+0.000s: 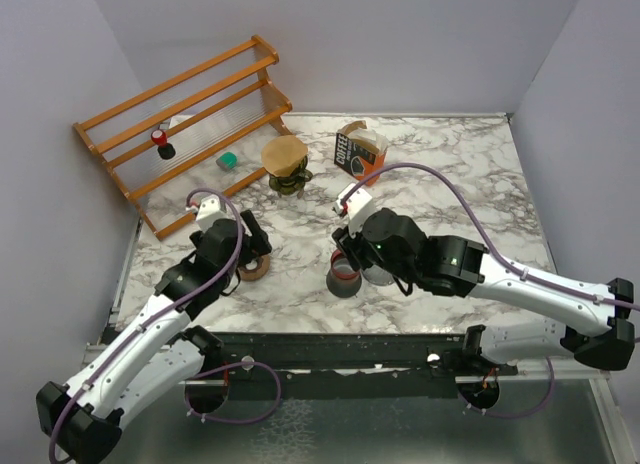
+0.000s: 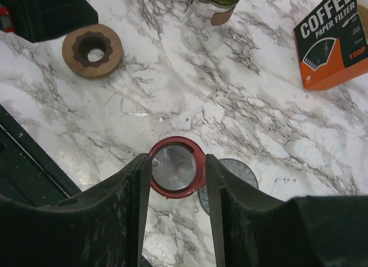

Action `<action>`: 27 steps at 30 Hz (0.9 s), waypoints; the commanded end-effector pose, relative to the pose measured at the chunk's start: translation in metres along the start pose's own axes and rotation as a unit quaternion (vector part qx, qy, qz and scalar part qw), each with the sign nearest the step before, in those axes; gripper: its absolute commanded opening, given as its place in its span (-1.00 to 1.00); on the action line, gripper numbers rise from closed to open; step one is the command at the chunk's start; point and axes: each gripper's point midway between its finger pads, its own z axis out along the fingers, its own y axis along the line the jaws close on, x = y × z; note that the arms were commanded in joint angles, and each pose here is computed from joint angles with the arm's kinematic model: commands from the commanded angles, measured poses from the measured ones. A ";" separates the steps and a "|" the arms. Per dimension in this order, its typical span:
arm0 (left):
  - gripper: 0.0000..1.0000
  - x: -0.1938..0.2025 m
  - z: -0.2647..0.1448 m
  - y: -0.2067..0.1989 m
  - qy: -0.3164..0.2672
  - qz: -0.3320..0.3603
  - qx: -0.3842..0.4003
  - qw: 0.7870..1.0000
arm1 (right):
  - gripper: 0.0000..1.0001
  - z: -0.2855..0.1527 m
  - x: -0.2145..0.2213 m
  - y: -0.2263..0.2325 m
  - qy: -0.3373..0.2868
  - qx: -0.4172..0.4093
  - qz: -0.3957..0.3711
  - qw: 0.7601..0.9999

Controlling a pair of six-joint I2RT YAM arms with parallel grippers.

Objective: Place the coffee filter in the dripper
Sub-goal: Pick up the dripper holder from the center of the board.

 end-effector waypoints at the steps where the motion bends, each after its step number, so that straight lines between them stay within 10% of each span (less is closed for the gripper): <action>1: 0.97 0.029 0.008 0.044 0.020 -0.073 -0.118 0.990 | -0.05 -0.005 -0.009 0.001 -0.026 -0.009 -0.007 1.000; 9: 0.97 0.058 0.018 0.078 0.050 -0.089 -0.230 0.968 | -0.05 -0.010 0.004 0.003 -0.023 -0.024 -0.008 0.999; 27: 0.82 0.081 0.051 0.092 0.107 -0.076 -0.229 0.965 | -0.05 -0.009 0.021 0.003 -0.020 -0.026 -0.005 0.999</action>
